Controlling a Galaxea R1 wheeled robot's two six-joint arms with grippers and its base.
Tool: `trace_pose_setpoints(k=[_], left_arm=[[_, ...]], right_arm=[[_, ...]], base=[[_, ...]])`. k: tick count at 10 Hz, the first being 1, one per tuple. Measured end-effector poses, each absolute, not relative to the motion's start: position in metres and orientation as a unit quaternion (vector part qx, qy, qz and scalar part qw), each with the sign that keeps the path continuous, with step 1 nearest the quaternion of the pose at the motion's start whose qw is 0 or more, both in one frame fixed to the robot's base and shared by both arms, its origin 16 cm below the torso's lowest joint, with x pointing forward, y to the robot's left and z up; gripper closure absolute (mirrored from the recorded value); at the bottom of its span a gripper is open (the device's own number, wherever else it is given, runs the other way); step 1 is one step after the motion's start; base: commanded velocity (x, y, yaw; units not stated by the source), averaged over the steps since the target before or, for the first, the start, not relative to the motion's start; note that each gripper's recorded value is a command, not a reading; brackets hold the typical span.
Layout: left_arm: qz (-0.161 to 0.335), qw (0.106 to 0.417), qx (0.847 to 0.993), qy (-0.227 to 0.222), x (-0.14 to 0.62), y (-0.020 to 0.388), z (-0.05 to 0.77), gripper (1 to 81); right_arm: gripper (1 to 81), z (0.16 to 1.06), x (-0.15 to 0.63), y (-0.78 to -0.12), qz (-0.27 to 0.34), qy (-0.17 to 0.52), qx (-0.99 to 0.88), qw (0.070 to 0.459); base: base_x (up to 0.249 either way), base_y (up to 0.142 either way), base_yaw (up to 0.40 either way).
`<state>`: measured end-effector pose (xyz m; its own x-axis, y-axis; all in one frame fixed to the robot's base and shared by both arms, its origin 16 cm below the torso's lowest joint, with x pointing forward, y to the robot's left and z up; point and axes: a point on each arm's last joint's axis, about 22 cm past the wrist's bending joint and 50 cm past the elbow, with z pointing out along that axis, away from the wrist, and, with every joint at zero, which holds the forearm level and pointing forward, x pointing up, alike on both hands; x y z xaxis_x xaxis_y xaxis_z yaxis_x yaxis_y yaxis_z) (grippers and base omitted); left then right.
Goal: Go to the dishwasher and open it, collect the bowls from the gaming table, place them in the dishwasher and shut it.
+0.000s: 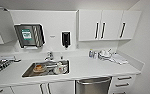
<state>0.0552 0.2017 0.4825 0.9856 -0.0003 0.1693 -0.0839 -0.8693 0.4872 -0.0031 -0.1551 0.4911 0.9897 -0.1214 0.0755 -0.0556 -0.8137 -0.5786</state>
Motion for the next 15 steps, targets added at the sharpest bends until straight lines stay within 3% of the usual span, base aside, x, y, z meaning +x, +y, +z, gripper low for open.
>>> trace_pose_setpoints(k=[13, 15], left_arm=[[0.082, 0.255, 0.963, -0.022, 0.0550, 0.2019, 0.4823, 1.0], [0.085, 0.254, 0.963, -0.022, 0.0627, 0.2017, 0.4828, 1.0]], right_arm=[[1.0, 0.4892, -0.0016, -0.1530, -0.055, 0.046, -0.951, 0.300], [1.0, 0.4883, 0.0060, -0.1542, -0.058, 0.045, -0.952, 0.298]], base=[[0.133, 0.000, 0.000], [0.000, 0.000, 0.000]])
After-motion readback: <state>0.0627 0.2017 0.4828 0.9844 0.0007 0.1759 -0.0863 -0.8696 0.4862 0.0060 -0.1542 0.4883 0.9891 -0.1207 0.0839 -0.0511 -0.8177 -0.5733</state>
